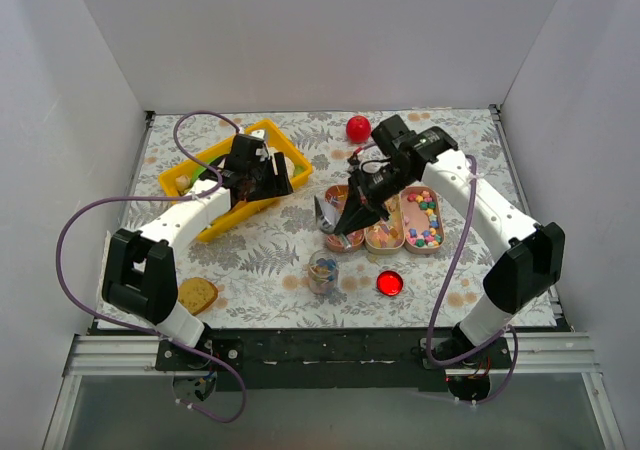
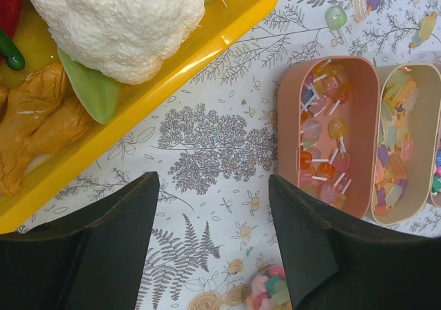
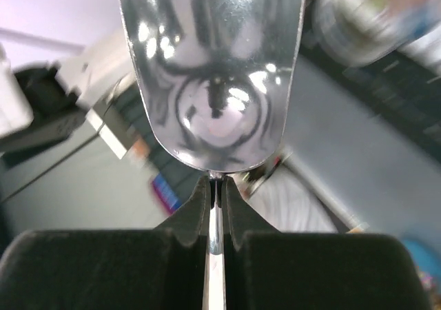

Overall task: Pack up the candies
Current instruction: Place the fake candies in the packing bottle, then place the spatula at the center of the board, then pick up the bottle lid at the center of the board.

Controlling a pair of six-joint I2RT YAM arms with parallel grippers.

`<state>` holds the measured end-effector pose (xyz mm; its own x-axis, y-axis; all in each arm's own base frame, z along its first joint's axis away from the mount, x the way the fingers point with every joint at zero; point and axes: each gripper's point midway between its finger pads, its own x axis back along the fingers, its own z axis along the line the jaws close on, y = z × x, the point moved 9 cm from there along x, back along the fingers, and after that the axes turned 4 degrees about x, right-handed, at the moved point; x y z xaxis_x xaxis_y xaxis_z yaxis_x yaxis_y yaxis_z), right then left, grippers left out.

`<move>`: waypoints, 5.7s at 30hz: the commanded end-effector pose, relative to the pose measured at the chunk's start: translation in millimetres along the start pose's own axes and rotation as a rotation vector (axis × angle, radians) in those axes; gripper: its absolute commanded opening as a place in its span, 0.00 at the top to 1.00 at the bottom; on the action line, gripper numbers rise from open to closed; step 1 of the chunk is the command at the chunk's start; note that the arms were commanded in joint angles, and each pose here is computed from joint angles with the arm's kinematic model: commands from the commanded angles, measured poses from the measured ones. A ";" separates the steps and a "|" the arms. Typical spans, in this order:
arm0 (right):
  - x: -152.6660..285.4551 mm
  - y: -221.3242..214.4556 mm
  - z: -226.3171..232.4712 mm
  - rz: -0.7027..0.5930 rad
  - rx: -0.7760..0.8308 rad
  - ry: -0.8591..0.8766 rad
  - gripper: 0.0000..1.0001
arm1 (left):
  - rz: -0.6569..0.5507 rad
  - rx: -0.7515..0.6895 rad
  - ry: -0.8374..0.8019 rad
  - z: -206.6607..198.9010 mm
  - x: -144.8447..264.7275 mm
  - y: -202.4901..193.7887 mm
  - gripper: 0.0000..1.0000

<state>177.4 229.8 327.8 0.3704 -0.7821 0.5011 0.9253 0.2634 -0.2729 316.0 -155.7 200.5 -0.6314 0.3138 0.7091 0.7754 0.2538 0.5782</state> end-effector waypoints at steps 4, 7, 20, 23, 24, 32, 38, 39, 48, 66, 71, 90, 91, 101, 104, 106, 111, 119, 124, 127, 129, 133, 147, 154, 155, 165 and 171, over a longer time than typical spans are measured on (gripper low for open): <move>25.8 49.9 -32.3 -0.388 0.202 -0.465 0.99 | -0.094 0.012 -0.018 -6.6 26.4 16.4 0.35; 24.4 67.5 -41.0 -0.500 0.251 -0.537 0.99 | -0.099 0.024 -0.020 -7.1 29.9 16.3 0.33; -36.2 154.2 -22.6 -0.603 0.538 -0.584 0.99 | -0.186 0.038 -0.003 -6.7 60.2 22.7 0.02; -61.9 169.9 -27.2 -0.546 0.560 -0.594 0.99 | -0.226 0.049 0.021 -3.6 73.4 23.6 0.02; -70.8 177.1 -34.0 -0.528 0.553 -0.620 0.99 | -0.231 0.053 0.034 -2.1 76.5 22.9 0.02; -96.7 198.9 -49.2 -0.479 0.549 -0.666 0.99 | -0.303 0.073 0.106 6.6 99.9 24.0 0.02; -110.3 195.6 -60.7 -0.418 0.519 -0.689 0.99 | -0.306 0.073 0.120 8.4 99.2 24.1 0.02; -111.6 191.9 -62.5 -0.413 0.521 -0.690 0.99 | -0.307 0.073 0.118 8.0 99.0 24.5 0.02; -120.4 189.4 -71.7 -0.387 0.506 -0.701 0.99 | -0.274 0.065 0.114 7.1 88.7 23.9 0.02; -123.3 173.7 -86.3 -0.349 0.486 -0.786 0.97 | -0.256 0.063 0.117 9.5 83.7 19.2 0.02; -109.2 170.0 -63.1 -0.424 0.514 -0.769 0.65 | -0.261 0.062 0.114 8.6 85.8 20.6 0.02; -45.7 126.8 -15.7 -0.634 0.550 -0.739 0.01 | -0.239 0.035 0.012 -1.2 90.6 20.7 0.02; -38.4 124.9 -22.3 -0.672 0.521 -0.808 0.02 | -0.237 0.029 0.001 -2.2 91.1 20.7 0.02; -21.7 27.5 -115.8 -0.580 0.390 -0.954 0.58 | -0.266 -0.038 -0.214 -21.1 95.1 25.5 0.02; -26.8 4.0 -139.1 -0.547 0.390 -0.891 0.65 | -0.303 -0.045 -0.258 -25.8 98.7 29.9 0.02; -29.7 -4.9 -148.1 -0.536 0.386 -0.857 0.66 | -0.318 -0.042 -0.288 -29.7 100.4 32.7 0.02; -45.6 -8.2 -168.5 -0.465 0.377 -0.821 0.75 | -0.331 -0.044 -0.316 -31.5 104.4 32.2 0.02; -65.8 1.8 -181.9 -0.399 0.390 -0.830 0.74 | -0.369 -0.033 -0.340 -31.5 113.5 30.6 0.02; -72.9 5.6 -193.4 -0.385 0.375 -0.851 0.71 | -0.371 -0.030 -0.343 -30.4 116.0 28.3 0.02; -76.3 8.1 -199.5 -0.375 0.365 -0.865 0.71 | -0.363 -0.028 -0.344 -30.4 116.2 27.4 0.02; -78.1 9.4 -201.5 -0.369 0.365 -0.866 0.70 | -0.356 -0.028 -0.351 -30.9 116.4 26.6 0.02; -84.5 13.5 -206.6 -0.345 0.361 -0.858 0.71 | -0.356 -0.033 -0.355 -31.6 118.0 27.0 0.02; -61.1 19.7 -164.2 -0.496 0.417 -0.872 0.99 | -0.397 -0.039 -0.345 -33.8 127.3 34.5 0.02; 1.7 29.3 -33.0 -0.807 0.675 -0.618 0.99 | -0.412 -0.057 -0.440 -50.5 143.2 48.3 0.02; 7.4 29.4 -23.3 -0.822 0.711 -0.581 0.99 | -0.405 -0.074 -0.485 -56.3 148.4 50.6 0.02; 34.5 11.1 -6.3 -0.581 0.892 0.349 0.99 | -0.387 -0.228 -0.762 -68.2 171.8 32.2 0.02; 61.7 -5.9 -0.9 -0.596 0.900 0.679 0.99 | -0.325 -0.249 -0.886 -73.1 177.2 22.0 0.02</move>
<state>217.3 192.0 295.6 -0.1960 -0.9744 0.1104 0.8639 -0.1184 0.4895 233.4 -158.8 357.0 -0.6045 0.7934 0.0712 0.4879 0.2981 0.8205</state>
